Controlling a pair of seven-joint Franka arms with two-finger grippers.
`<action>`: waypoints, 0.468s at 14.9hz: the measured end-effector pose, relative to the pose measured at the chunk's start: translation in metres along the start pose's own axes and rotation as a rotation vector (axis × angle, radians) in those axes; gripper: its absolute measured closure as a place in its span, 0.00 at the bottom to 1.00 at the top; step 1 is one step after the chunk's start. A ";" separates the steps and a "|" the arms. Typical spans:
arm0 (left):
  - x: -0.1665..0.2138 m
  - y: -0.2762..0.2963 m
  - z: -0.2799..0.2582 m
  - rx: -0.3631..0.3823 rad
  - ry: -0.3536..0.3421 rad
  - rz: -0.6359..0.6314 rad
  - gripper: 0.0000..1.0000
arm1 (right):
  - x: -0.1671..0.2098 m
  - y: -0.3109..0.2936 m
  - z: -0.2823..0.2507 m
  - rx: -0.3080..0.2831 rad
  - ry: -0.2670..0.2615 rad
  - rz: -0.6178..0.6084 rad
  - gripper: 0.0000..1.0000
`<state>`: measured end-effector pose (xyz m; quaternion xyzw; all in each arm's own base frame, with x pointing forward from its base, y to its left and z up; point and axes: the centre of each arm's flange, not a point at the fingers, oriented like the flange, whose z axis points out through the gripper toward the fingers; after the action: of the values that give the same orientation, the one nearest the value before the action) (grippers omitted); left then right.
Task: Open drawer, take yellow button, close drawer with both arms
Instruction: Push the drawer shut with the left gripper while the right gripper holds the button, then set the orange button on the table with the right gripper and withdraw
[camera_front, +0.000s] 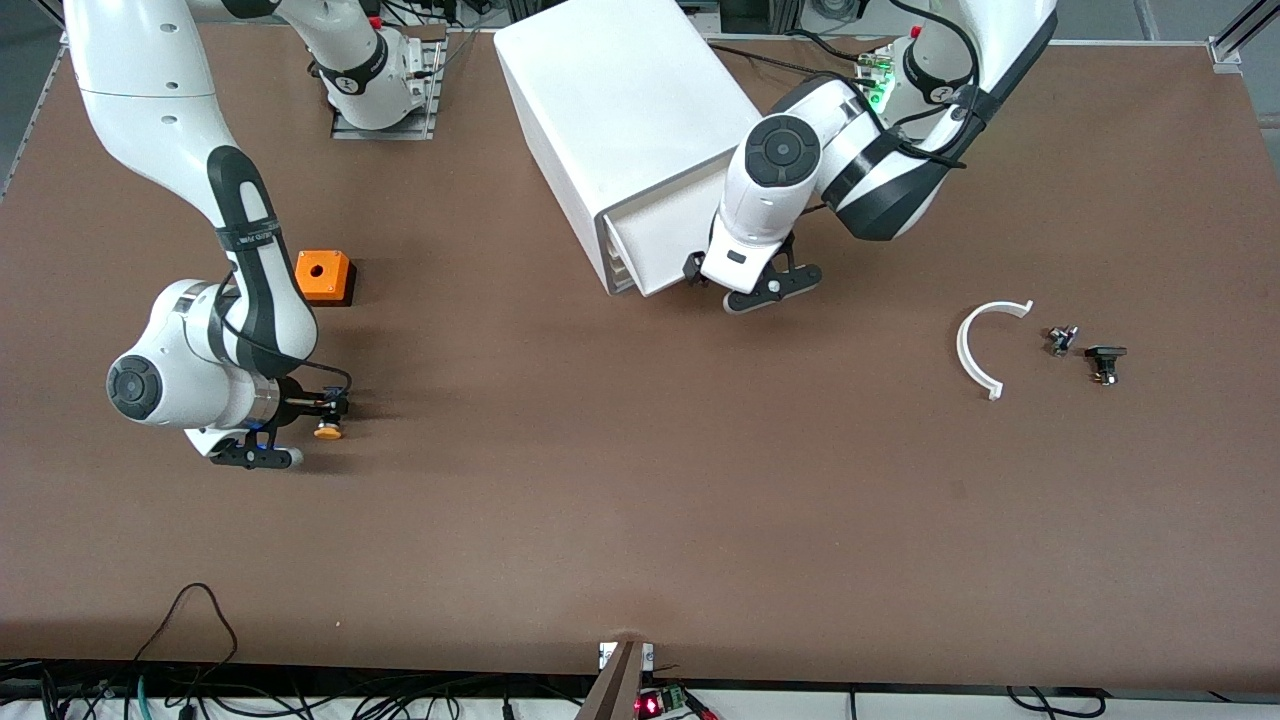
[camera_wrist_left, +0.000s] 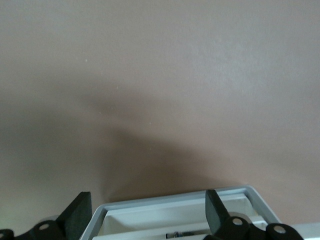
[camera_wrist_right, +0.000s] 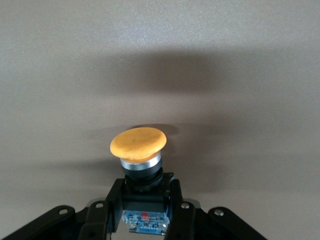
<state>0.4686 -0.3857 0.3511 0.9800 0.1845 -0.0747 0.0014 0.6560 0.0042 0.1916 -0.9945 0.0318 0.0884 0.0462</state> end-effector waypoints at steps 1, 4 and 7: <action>-0.004 0.001 0.001 0.003 -0.003 0.007 0.00 | 0.000 0.000 0.001 -0.001 0.001 0.000 0.59; -0.019 0.005 0.002 0.010 -0.013 0.032 0.00 | 0.002 0.000 -0.001 -0.001 0.010 -0.001 0.38; -0.035 0.009 0.004 0.014 -0.034 0.046 0.00 | 0.008 -0.005 -0.019 0.001 0.046 -0.009 0.09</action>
<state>0.4394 -0.4065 0.3525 0.9825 0.1615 -0.0928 -0.0007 0.6678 0.0068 0.2089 -0.9964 0.0282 0.0653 0.0465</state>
